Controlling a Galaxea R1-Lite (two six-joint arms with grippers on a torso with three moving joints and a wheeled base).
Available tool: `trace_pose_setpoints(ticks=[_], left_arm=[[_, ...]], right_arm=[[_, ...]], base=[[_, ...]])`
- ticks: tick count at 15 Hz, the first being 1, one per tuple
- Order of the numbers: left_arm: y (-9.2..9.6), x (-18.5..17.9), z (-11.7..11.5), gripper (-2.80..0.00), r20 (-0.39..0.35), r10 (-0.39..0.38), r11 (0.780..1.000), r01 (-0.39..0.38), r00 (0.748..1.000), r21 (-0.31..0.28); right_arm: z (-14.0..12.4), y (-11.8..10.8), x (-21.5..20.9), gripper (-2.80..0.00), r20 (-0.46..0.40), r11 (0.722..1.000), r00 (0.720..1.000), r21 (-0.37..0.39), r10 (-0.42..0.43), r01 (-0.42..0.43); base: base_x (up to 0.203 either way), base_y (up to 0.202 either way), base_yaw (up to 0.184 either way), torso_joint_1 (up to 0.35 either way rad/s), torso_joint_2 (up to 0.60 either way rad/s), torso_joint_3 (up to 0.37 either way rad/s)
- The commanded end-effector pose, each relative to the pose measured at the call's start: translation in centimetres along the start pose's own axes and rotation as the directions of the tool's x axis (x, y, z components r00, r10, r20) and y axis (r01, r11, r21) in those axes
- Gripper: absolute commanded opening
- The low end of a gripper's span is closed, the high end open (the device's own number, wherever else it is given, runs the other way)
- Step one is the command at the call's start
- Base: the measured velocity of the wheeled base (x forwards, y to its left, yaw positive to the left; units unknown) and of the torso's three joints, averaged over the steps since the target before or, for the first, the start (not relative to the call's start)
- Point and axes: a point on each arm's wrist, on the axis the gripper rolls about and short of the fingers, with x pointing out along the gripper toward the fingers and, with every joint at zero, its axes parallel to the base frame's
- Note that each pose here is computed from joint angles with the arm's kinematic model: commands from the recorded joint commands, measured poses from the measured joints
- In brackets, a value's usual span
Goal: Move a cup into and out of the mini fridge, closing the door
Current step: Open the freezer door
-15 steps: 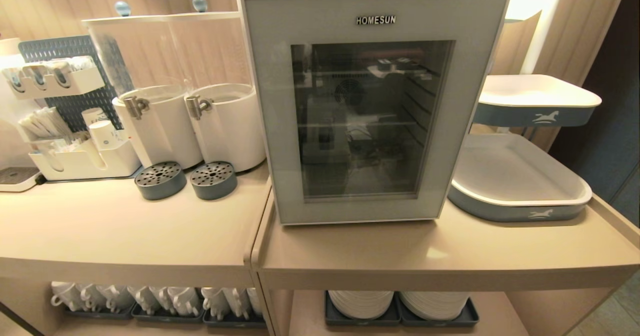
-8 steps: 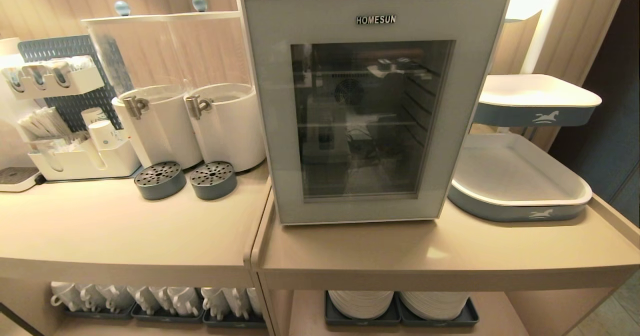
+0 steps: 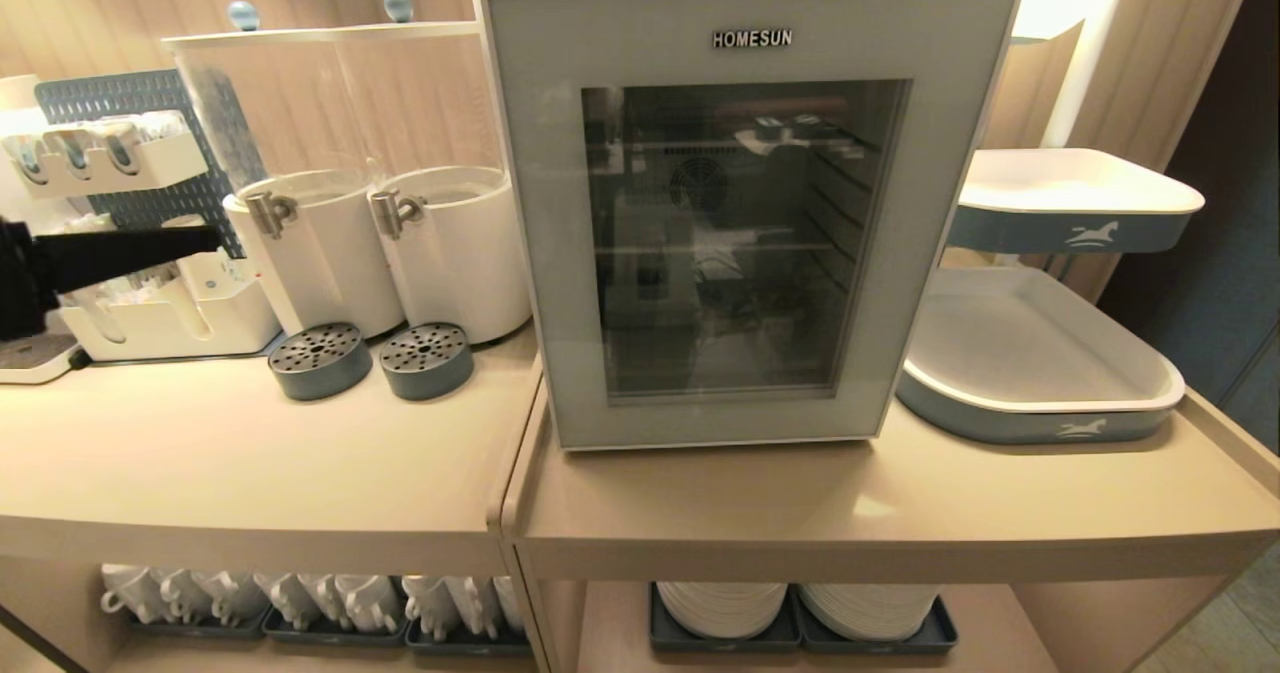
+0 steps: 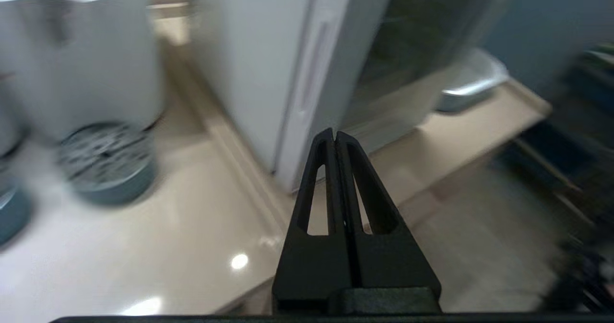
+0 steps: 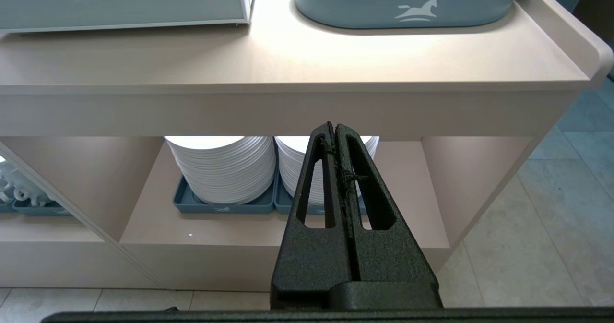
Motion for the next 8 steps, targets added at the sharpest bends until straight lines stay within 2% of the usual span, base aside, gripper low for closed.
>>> trace_pose_setpoints(ticks=[1, 2, 3, 4, 5, 8], left_arm=[[5.7, 2.2, -1.9, -2.8, -0.019, -0.293, 0.953, 0.291, 0.956, -0.079], [7.3, 2.8, -2.3, -2.8, -0.013, -0.345, 0.936, 0.344, 0.938, -0.069], [8.6, 4.0, -2.6, 0.0, -0.014, -0.381, 0.923, 0.38, 0.924, -0.059], [9.4, 5.7, -2.8, 0.0, -0.019, -0.417, 0.909, 0.416, 0.909, -0.04], [9.5, 7.6, -2.7, 0.0, -0.026, -0.444, 0.896, 0.444, 0.896, -0.015], [9.2, 12.9, -2.3, 0.0, -0.038, -0.475, 0.879, 0.476, 0.879, 0.029]], right_arm=[[0.0, 0.0, 0.0, -2.8, -0.003, 1.0, 1.0, 0.0, 0.001, -0.001], [0.0, 0.0, 0.0, -2.8, -0.002, 1.0, 1.0, 0.0, 0.001, -0.001], [0.0, 0.0, 0.0, -2.8, -0.002, 1.0, 1.0, 0.0, 0.001, -0.001], [0.0, 0.0, 0.0, -2.8, -0.002, 1.0, 1.0, 0.0, 0.001, -0.001], [0.0, 0.0, 0.0, -2.8, -0.004, 1.0, 1.0, -0.003, 0.0, 0.0], [0.0, 0.0, 0.0, -2.8, -0.002, 1.0, 1.0, -0.003, -0.001, 0.001]], base=[[0.0, 0.0, 0.0, 0.0, 0.0, 0.0], [0.0, 0.0, 0.0, 0.0, 0.0, 0.0], [0.0, 0.0, 0.0, 0.0, 0.0, 0.0], [0.0, 0.0, 0.0, 0.0, 0.0, 0.0], [0.0, 0.0, 0.0, 0.0, 0.0, 0.0], [0.0, 0.0, 0.0, 0.0, 0.0, 0.0]])
